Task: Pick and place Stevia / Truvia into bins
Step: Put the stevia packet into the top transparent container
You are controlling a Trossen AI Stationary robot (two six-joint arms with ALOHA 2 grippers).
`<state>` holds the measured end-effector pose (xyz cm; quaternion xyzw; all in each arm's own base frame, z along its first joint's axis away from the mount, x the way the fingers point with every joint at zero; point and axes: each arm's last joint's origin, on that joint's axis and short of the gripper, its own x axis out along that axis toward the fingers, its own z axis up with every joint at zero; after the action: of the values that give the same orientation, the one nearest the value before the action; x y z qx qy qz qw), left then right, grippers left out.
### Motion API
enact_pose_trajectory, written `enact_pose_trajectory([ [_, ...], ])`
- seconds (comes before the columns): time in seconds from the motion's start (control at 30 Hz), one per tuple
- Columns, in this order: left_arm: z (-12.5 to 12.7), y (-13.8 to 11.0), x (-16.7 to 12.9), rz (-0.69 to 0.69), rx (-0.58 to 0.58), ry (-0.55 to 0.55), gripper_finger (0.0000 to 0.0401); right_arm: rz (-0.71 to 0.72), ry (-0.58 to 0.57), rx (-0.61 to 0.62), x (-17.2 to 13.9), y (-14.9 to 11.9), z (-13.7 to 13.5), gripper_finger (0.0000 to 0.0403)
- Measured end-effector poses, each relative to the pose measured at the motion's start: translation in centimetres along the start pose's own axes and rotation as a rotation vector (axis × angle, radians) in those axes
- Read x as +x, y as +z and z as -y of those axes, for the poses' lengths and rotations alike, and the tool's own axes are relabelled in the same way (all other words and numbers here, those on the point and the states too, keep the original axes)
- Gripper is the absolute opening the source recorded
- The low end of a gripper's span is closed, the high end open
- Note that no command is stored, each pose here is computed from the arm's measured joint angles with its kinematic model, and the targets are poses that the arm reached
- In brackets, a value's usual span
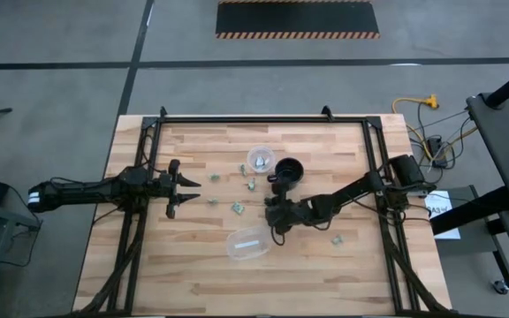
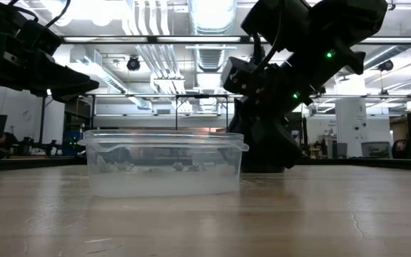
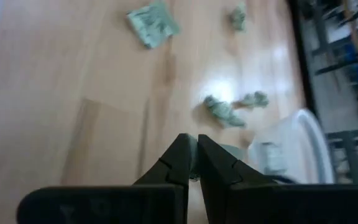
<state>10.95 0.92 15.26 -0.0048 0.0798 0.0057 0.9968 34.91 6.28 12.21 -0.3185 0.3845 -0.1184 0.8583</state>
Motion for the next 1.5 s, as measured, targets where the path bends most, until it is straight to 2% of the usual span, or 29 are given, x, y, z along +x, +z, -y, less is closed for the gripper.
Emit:
enact_pose_trajectory([
  [0.23,0.0,0.0,0.0,0.0,0.0,0.0,0.0132,0.003,-0.177,-0.093,0.0,0.7,0.9,0.0012],
  [0.43,0.0,0.0,0.0,0.0,0.0,0.0,0.0132,0.058,-0.278,-0.111,0.4,1.5,2.6,0.0012],
  [0.7,0.0,0.0,0.0,0.0,0.0,-0.001,0.0132,0.069,-0.399,-0.046,2.2,1.0,6.8,0.0012],
  [0.83,0.0,0.0,0.0,0.0,0.0,0.0,0.0132,0.039,-0.423,-0.017,3.2,-0.1,8.7,0.0012],
  [1.0,0.0,0.0,0.0,0.0,0.0,0.0,0.0132,0.067,-0.4,0.05,4.1,-0.6,10.5,0.0012],
  [1.5,0.0,0.0,0.0,0.0,0.0,0.0,0.0132,0.063,-0.394,0.062,4.4,-1.0,10.9,0.0013],
])
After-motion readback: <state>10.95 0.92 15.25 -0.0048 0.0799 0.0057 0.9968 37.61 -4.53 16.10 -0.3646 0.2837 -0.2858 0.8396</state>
